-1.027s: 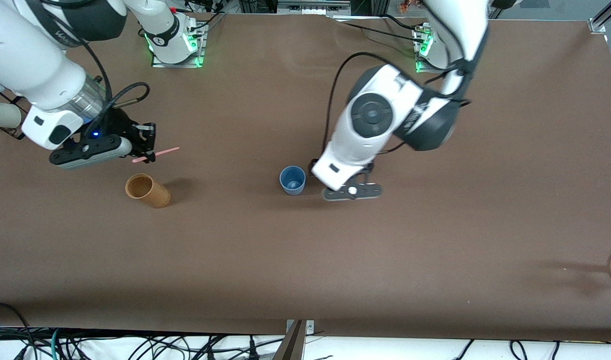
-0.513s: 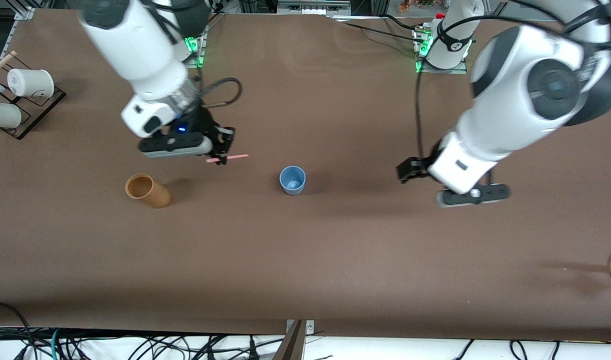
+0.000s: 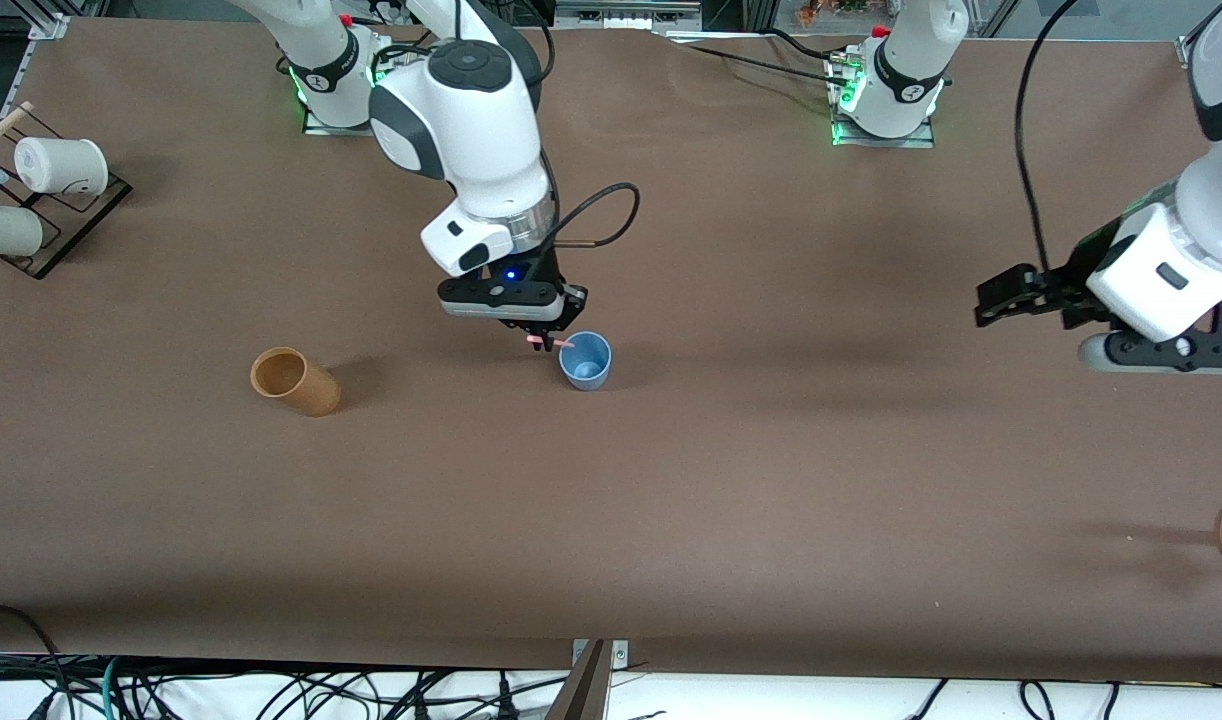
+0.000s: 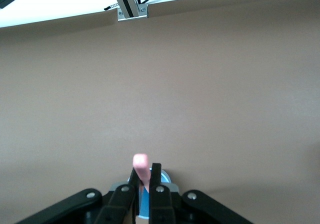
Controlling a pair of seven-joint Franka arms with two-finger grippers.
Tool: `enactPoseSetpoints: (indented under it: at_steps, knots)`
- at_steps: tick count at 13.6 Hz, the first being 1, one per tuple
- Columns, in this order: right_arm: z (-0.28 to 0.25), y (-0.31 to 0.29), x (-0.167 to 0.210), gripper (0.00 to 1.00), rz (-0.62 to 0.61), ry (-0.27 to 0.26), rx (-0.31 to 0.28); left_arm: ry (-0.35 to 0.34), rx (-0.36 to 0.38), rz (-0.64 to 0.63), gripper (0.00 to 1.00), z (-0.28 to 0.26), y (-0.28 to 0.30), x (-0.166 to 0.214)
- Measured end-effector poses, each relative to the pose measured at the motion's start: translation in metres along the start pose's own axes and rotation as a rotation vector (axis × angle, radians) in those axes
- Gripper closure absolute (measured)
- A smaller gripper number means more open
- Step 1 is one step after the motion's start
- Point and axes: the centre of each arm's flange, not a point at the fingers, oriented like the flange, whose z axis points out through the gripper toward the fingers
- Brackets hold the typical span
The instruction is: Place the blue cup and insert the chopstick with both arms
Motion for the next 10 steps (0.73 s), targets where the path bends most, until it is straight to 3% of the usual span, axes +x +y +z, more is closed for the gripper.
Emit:
enactPoseSetpoints:
  at_steps: [5, 10]
  knots:
    - [0.023, -0.007, -0.012, 0.89, -0.019, 0.002, -0.004, -0.045, 0.046, 0.012, 0.00, 0.002, -0.036, -0.036]
    - [0.018, -0.006, -0.004, 0.36, -0.013, 0.017, 0.001, -0.038, 0.048, 0.001, 0.00, 0.013, -0.044, -0.054]
